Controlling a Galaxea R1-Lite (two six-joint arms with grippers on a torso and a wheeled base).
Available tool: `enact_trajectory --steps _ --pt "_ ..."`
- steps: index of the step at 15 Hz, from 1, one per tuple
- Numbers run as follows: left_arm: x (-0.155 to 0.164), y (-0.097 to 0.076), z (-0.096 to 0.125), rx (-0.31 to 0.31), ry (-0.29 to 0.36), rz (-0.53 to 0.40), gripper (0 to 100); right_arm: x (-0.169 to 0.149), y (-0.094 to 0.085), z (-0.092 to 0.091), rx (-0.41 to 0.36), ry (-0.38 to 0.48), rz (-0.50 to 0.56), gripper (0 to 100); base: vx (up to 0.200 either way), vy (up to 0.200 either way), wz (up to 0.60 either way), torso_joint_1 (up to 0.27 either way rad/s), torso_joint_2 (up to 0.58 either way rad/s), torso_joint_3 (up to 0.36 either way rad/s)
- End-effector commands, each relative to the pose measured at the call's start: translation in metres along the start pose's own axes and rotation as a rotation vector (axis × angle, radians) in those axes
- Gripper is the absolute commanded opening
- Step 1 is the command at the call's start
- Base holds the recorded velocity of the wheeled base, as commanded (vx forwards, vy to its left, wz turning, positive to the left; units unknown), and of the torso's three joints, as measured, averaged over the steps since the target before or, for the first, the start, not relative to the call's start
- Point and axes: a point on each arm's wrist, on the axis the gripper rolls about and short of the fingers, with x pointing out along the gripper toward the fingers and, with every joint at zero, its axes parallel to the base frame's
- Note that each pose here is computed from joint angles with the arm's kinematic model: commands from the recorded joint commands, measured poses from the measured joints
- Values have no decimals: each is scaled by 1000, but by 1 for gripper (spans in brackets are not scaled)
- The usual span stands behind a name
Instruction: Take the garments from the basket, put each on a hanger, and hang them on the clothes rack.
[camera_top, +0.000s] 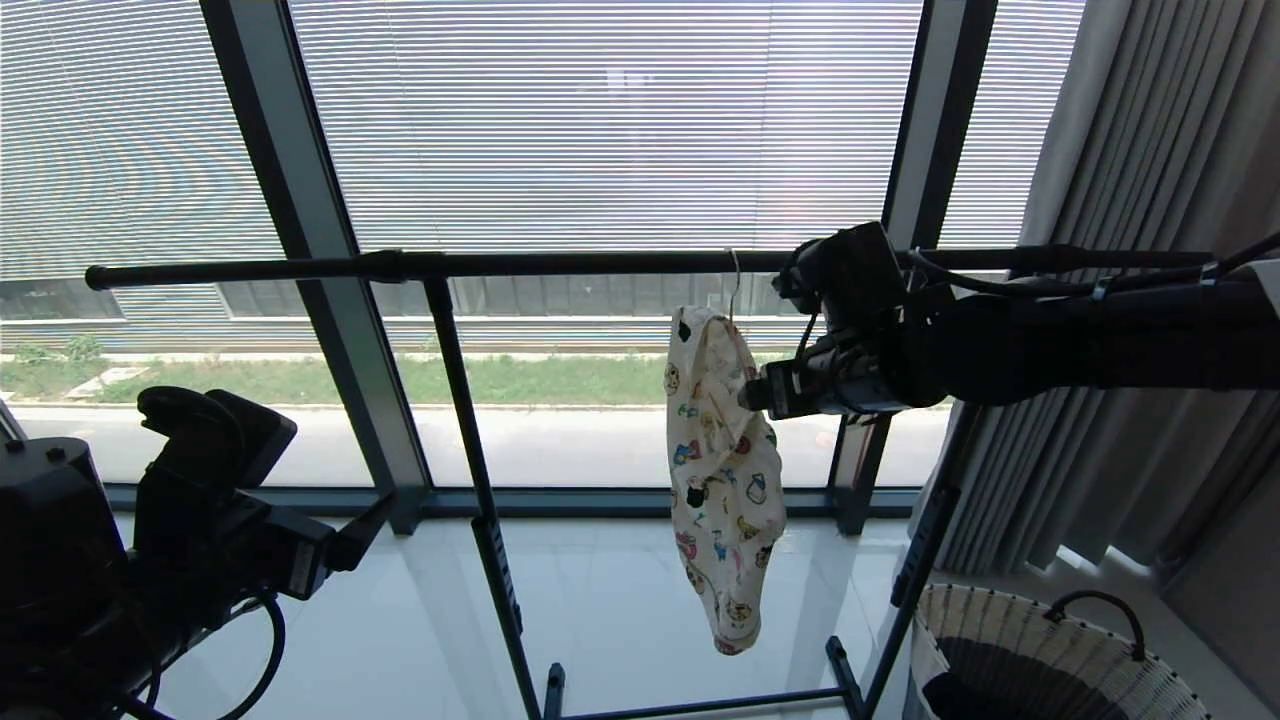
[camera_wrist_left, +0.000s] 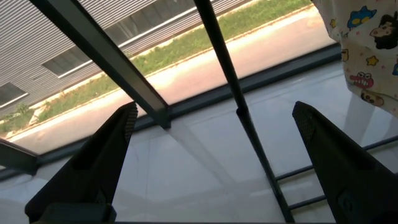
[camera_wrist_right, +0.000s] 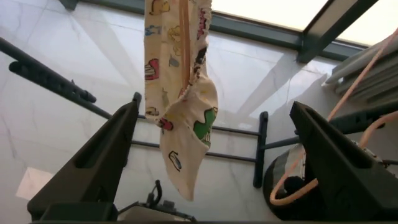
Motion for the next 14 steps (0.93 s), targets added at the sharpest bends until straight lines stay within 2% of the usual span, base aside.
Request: enact_trajectory --steps 1,3,9,14 --pt "1 5 -3 -9 17 26 100 -68 -15 13 -12 -61 -40 100 0 0 0 0 0 0" --pt "2 10 -6 -15 32 53 100 -89 -27 1 -58 -51 -129 100 -100 0 0 4 1 1" --pt "8 14 -11 -26 67 63 100 -114 -45 -28 -82 -13 -200 100 -200 0 0 0 2 3" --pt "20 27 -10 -43 80 111 100 -138 -65 -52 -98 7 -264 100 -200 0 0 4 0 3"
